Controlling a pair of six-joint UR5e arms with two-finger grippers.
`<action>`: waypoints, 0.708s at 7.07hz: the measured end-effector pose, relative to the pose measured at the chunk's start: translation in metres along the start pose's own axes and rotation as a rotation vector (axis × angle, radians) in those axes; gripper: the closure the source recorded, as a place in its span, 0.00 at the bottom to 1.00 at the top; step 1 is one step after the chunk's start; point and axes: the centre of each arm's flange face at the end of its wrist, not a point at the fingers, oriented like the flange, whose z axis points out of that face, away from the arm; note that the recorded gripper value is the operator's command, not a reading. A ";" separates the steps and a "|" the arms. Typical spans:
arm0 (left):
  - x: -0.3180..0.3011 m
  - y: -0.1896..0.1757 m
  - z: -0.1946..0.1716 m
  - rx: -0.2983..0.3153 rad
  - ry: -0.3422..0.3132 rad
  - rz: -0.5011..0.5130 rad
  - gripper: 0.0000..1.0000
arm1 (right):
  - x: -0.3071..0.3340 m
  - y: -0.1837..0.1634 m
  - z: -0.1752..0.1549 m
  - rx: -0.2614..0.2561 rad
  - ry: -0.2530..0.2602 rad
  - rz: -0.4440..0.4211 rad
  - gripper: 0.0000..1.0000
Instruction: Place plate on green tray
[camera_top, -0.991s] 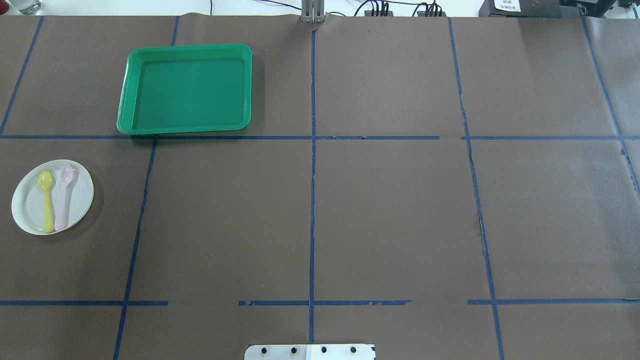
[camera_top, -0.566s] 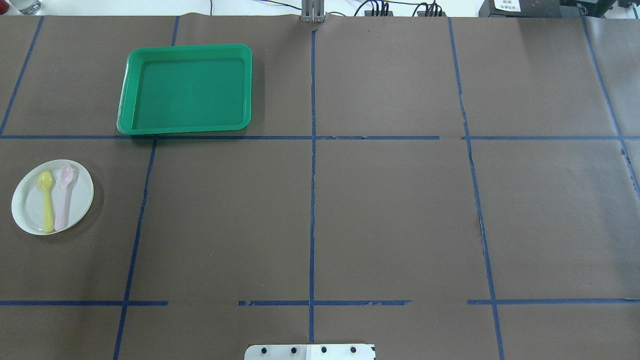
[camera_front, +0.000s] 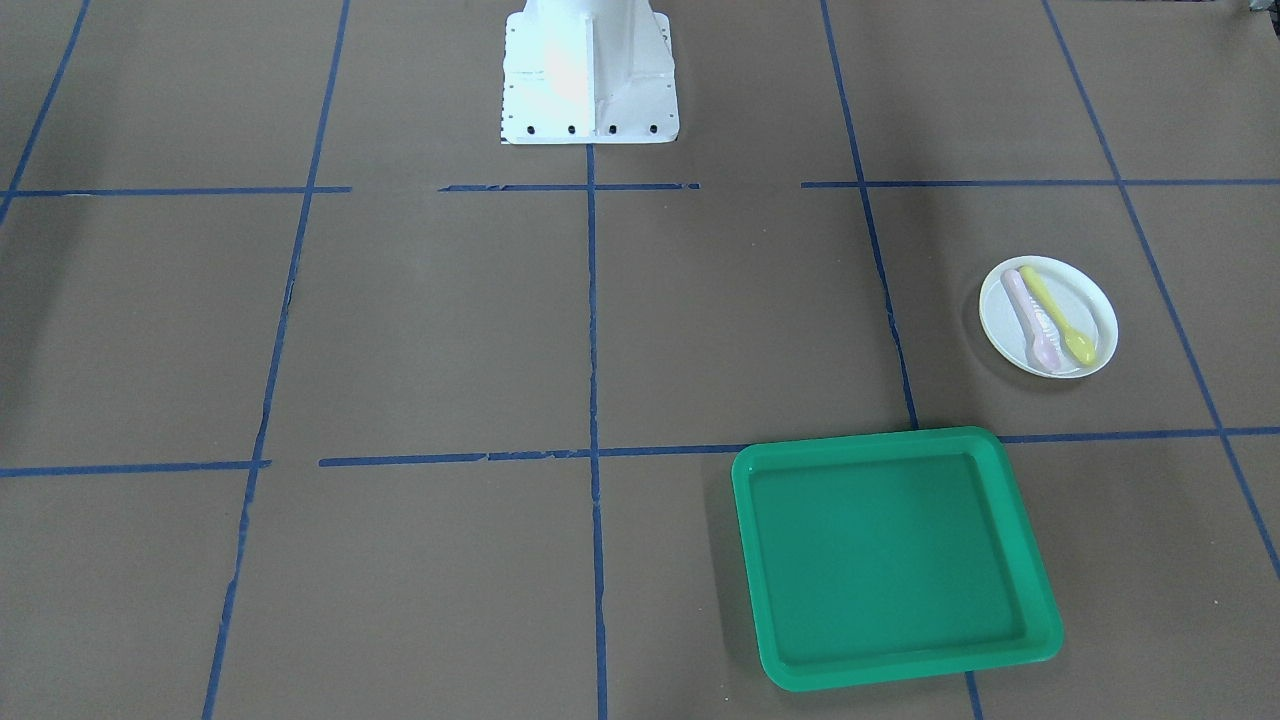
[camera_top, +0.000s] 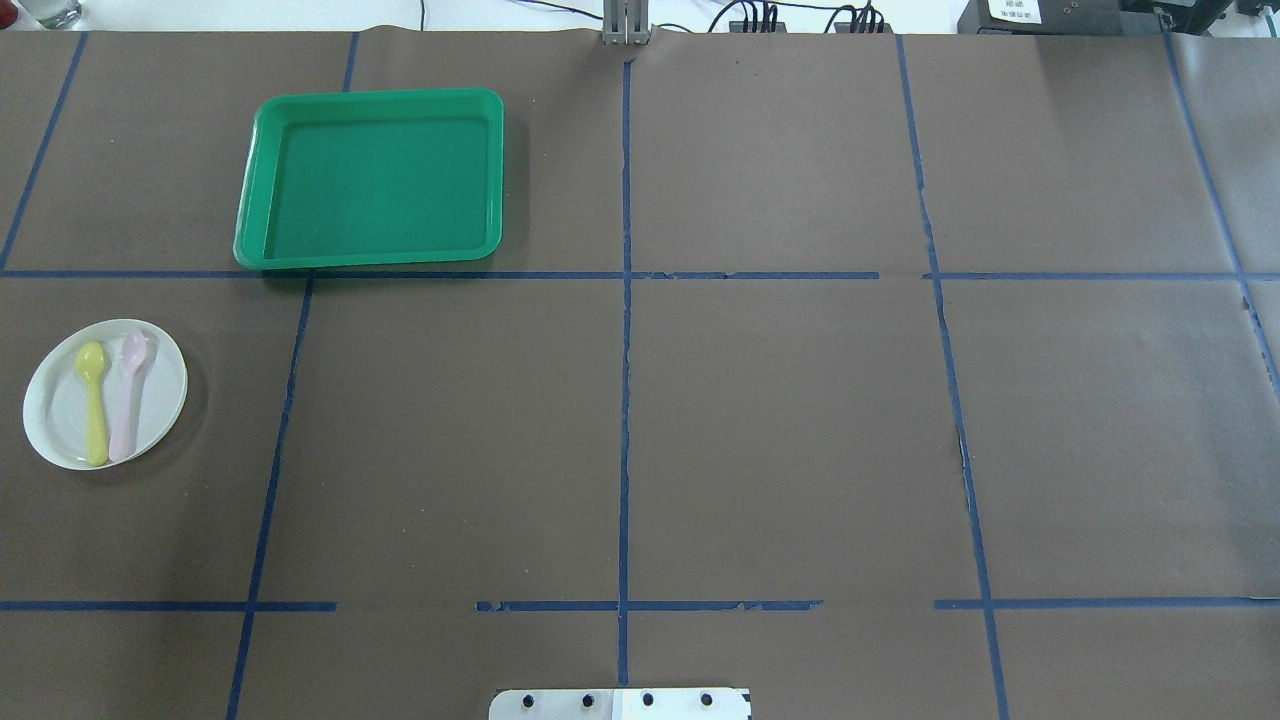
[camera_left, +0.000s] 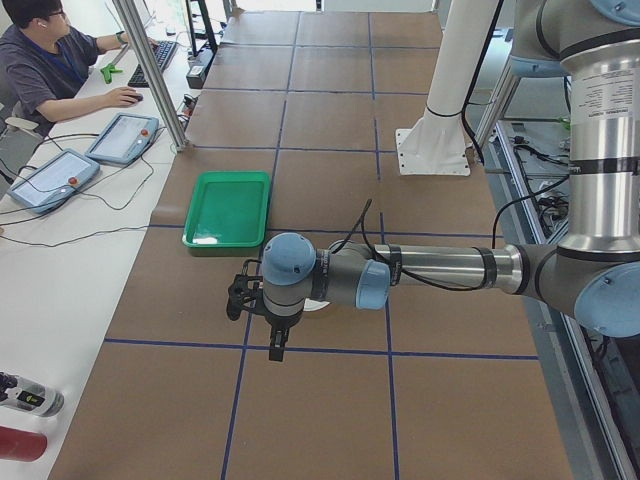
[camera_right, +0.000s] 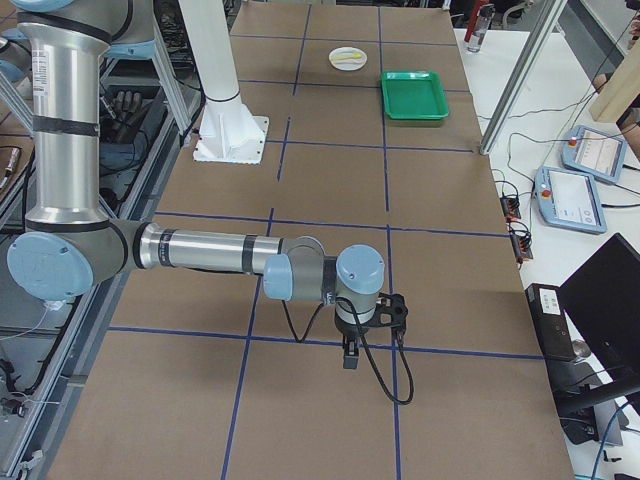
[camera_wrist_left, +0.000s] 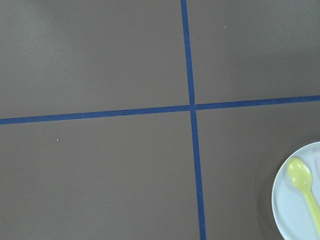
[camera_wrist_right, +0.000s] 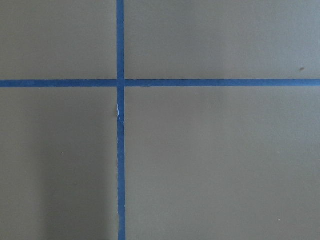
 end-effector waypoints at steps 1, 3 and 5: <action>0.017 0.013 0.018 0.016 0.018 -0.028 0.00 | 0.000 0.000 0.000 0.000 0.000 0.000 0.00; 0.055 0.033 0.060 0.009 0.070 -0.086 0.00 | 0.000 0.000 0.000 0.000 0.000 0.000 0.00; 0.065 0.049 0.107 -0.017 0.103 -0.113 0.00 | 0.000 0.000 0.000 0.000 0.000 0.000 0.00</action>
